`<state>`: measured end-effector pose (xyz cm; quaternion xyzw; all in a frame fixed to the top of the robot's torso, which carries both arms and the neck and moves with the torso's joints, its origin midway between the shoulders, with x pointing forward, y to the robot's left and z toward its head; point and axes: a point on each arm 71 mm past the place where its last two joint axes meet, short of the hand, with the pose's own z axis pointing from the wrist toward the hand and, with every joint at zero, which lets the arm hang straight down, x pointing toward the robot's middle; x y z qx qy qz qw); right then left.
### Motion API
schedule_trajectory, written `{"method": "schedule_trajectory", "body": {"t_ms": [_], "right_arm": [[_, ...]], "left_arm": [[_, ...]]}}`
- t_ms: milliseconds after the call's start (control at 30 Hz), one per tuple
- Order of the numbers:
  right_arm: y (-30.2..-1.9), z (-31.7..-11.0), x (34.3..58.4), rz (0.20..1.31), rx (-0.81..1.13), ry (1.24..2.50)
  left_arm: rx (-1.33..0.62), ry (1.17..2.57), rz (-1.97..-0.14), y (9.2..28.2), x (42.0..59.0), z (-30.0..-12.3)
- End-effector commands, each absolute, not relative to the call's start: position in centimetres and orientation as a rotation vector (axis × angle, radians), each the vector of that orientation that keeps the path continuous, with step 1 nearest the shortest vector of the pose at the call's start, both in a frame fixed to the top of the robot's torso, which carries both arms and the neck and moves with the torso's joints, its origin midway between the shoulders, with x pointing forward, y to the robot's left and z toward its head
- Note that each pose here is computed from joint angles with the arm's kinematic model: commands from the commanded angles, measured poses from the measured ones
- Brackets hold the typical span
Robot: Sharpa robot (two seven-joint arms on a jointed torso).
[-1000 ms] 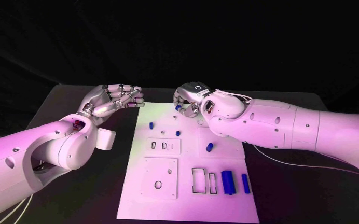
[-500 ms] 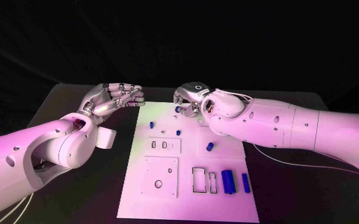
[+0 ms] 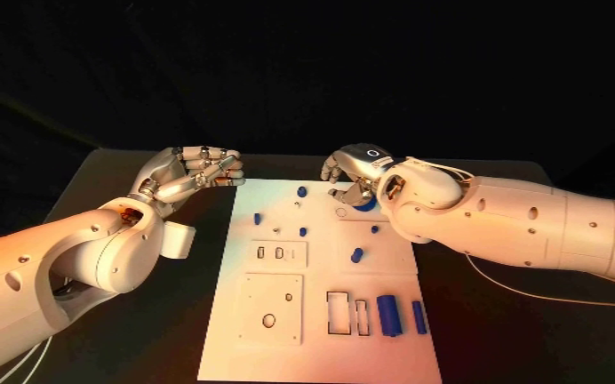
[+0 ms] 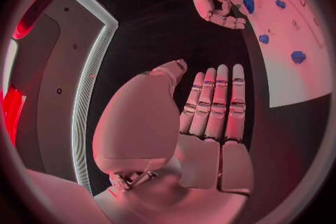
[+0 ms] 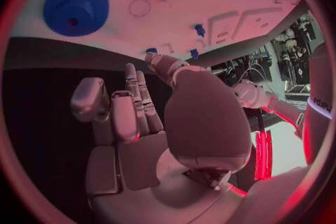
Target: Assemble the parts on the task board
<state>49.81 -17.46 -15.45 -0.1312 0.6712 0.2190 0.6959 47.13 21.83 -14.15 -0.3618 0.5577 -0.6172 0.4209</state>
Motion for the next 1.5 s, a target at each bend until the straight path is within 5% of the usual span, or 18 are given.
{"method": "schedule_trajectory", "body": {"t_ms": [33, 467, 1500], "right_arm": [[-19.4, -14.7, 49.2, 0.543, -0.137, 1.502], [-26.3, -15.3, 49.9, 0.525, 0.173, 1.666], [-24.9, -17.6, 50.9, 0.481, 0.115, 1.77]], "left_arm": [[-0.899, 1.4, -1.571, 21.7, 47.1, -14.0], [-0.899, 1.406, -1.582, 21.4, 47.2, -14.1], [-0.901, 1.41, -1.582, 21.4, 47.2, -14.1]]}}
